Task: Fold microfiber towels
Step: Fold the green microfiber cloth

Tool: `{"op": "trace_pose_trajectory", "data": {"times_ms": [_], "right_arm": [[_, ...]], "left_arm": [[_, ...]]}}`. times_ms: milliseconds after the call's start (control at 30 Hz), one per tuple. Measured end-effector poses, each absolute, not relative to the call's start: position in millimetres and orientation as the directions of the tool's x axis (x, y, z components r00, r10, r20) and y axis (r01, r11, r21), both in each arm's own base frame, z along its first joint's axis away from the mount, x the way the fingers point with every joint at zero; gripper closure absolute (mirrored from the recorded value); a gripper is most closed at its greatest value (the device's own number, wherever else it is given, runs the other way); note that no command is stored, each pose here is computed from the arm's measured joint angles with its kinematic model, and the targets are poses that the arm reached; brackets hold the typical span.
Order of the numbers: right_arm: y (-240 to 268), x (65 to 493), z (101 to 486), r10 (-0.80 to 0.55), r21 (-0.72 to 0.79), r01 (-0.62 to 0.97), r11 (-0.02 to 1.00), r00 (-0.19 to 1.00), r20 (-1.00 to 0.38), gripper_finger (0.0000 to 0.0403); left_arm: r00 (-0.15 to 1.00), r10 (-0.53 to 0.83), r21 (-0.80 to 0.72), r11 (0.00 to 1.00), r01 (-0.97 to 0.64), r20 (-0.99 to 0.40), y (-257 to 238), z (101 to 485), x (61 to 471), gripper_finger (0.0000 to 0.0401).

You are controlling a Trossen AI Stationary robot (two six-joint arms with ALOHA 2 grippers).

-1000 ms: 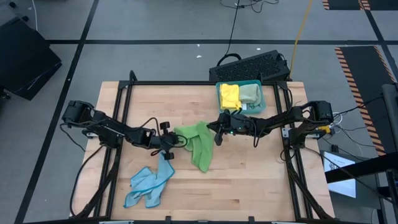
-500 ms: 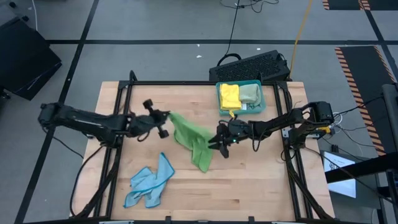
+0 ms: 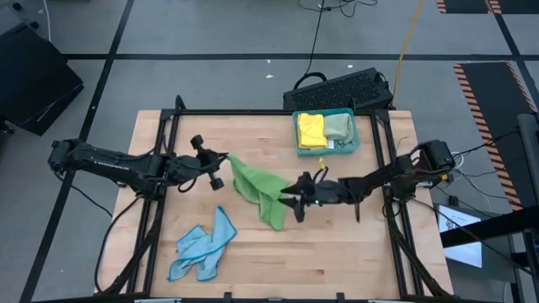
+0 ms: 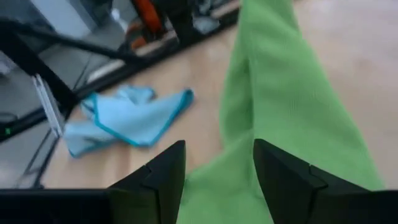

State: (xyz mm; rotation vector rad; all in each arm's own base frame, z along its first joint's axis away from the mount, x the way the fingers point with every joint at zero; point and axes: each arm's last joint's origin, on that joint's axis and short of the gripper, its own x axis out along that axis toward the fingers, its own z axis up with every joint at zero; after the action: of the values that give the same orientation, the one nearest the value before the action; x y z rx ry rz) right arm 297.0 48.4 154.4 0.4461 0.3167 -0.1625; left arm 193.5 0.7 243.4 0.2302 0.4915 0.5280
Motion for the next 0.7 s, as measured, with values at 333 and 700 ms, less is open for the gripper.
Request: {"op": "trace_pose_trajectory", "data": {"times_ms": [333, 700], "right_arm": [[77.2, 334.4, 155.2, -0.341, 0.3, 0.46, 0.836, 0.863, -0.372, 0.0221], [77.5, 367.1, 110.6, -0.5, 0.191, 0.626, 0.756, 0.741, -0.449, 0.0221]], "left_arm": [[0.793, 0.524, 0.34, 0.841, -0.422, -0.31, 1.3, 252.4, 198.1, 0.0394], [0.829, 0.484, 0.345, 0.857, -0.383, -0.281, 0.1, 256.4, 200.3, 0.039]]}}
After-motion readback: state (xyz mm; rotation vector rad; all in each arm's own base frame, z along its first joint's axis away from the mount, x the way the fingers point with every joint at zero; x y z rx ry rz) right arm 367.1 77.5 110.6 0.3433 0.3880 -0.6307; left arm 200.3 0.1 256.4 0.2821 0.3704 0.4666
